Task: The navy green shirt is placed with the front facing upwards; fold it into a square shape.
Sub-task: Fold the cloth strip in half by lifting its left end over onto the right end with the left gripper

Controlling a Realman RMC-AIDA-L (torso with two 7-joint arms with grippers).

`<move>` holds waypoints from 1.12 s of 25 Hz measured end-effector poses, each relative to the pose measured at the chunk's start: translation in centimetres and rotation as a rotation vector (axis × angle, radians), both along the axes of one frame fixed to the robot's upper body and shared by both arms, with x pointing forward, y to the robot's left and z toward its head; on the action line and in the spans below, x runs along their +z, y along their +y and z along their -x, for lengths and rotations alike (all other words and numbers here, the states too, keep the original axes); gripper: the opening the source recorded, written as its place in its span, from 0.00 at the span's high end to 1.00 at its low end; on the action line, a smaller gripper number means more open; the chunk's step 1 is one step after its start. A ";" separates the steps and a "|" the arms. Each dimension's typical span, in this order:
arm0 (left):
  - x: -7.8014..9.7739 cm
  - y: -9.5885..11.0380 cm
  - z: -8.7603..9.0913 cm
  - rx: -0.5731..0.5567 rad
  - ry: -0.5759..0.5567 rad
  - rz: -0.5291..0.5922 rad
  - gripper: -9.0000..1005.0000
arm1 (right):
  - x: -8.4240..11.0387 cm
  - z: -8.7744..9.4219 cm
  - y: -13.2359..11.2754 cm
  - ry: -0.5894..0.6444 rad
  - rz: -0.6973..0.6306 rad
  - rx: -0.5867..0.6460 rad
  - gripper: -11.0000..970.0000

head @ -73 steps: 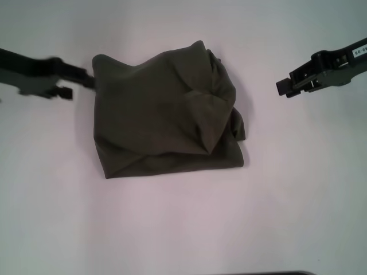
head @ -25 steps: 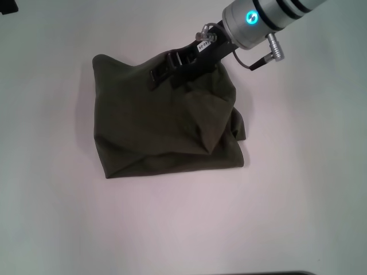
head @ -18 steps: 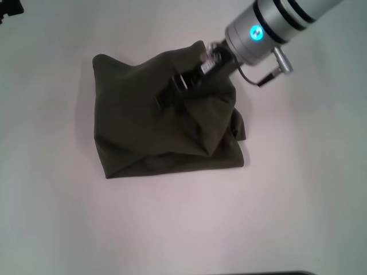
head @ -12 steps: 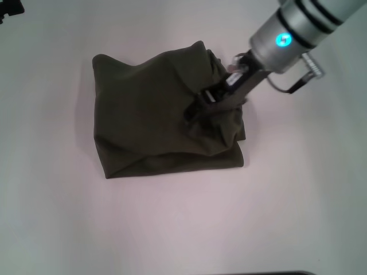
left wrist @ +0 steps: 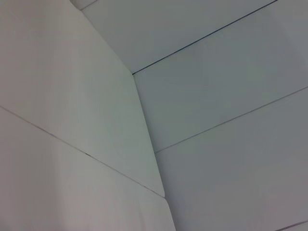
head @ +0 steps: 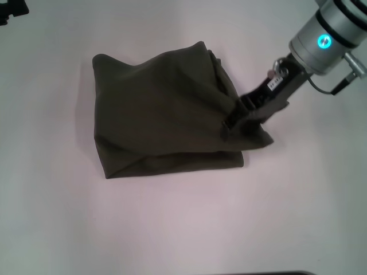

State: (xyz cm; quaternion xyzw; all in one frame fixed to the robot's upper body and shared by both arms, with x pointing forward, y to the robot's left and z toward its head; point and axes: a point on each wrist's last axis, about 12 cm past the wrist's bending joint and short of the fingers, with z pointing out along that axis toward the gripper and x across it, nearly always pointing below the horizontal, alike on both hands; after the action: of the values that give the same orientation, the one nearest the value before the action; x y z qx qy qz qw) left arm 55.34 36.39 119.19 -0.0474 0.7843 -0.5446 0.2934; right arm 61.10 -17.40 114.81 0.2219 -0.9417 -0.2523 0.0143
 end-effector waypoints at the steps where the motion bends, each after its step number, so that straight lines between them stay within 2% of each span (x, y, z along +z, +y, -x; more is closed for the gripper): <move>1: 0.0 0.0 0.0 0.001 0.000 0.000 0.31 | -0.2 0.1 -0.1 0.003 0.009 0.001 0.35; 6: 0.1 -0.1 -0.2 -0.002 -0.003 -0.004 0.31 | 0.3 -0.1 -0.6 -0.013 -0.004 -0.014 0.35; 16: 0.2 -0.2 -0.3 0.000 -0.007 -0.005 0.31 | 3.5 -1.7 0.7 -0.103 -0.238 -0.040 0.35; 20: 0.2 -0.1 -0.4 0.007 -0.009 -0.006 0.31 | 2.9 -2.3 2.7 -0.152 -0.231 -0.055 0.35; 24: 0.3 0.0 -0.5 0.015 -0.012 -0.009 0.31 | 1.3 -2.0 5.1 -0.160 -0.166 -0.015 0.35; 28: 0.2 0.2 -0.5 0.026 -0.012 -0.011 0.31 | 0.7 -2.1 5.9 -0.180 -0.111 -0.012 0.35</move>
State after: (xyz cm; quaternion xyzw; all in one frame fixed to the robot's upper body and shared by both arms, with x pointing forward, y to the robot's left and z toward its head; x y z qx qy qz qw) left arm 55.80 36.57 119.39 -0.0527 0.7848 -0.5367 0.3054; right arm 63.20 -11.50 115.50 0.2384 -0.9251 -0.2832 -0.0842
